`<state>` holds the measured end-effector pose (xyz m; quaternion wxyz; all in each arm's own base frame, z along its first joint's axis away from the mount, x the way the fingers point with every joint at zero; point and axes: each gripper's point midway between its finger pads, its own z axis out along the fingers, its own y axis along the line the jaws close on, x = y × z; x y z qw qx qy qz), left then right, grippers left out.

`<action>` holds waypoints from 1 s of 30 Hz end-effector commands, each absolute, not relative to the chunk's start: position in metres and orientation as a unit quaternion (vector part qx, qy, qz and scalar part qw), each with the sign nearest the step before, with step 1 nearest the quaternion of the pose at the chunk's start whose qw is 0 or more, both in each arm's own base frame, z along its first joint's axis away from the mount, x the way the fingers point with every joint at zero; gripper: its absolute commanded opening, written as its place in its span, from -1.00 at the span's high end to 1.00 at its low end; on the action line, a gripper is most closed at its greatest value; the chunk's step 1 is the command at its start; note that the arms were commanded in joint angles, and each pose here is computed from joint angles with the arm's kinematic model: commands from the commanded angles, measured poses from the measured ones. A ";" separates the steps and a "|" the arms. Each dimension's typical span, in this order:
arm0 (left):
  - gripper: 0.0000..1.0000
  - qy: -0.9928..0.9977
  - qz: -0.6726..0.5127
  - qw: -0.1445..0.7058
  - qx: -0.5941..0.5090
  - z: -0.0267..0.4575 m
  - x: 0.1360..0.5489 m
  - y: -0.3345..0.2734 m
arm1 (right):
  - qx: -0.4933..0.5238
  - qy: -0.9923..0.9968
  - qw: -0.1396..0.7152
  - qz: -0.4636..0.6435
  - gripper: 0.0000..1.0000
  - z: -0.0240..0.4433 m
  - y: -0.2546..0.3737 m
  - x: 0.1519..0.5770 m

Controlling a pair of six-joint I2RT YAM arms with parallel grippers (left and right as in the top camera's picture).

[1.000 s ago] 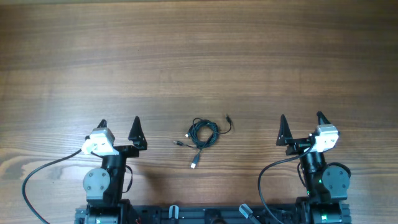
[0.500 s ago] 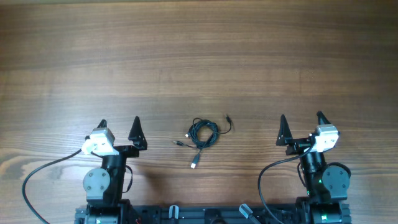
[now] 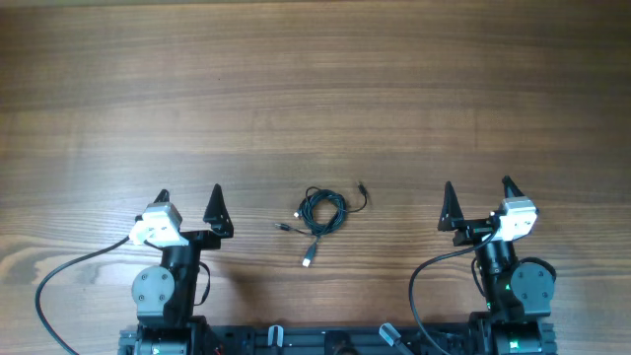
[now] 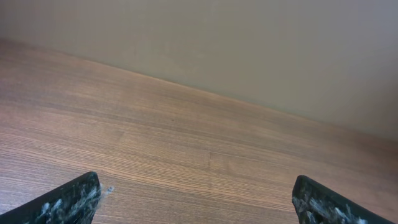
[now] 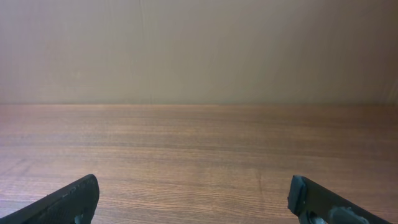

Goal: Untangle cables

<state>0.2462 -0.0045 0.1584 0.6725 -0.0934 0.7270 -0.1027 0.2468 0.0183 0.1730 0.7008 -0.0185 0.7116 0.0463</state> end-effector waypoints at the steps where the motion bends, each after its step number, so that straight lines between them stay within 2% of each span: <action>1: -1.00 0.729 -0.098 0.672 -0.084 0.156 0.246 -0.005 | -0.023 0.710 0.702 0.042 -0.99 0.173 0.019 0.247; 24: -1.00 0.729 -0.099 0.672 -0.084 0.156 0.246 -0.005 | -0.023 0.710 0.702 0.042 -0.99 0.173 0.018 0.247; 28: -1.00 0.716 -0.023 0.686 -0.129 0.161 0.245 0.024 | -0.022 0.710 0.702 0.042 -1.00 0.173 0.019 0.247; 30: -1.00 0.716 -0.023 0.686 -0.129 0.161 0.245 0.025 | -0.023 0.710 0.702 0.042 -0.99 0.173 0.019 0.247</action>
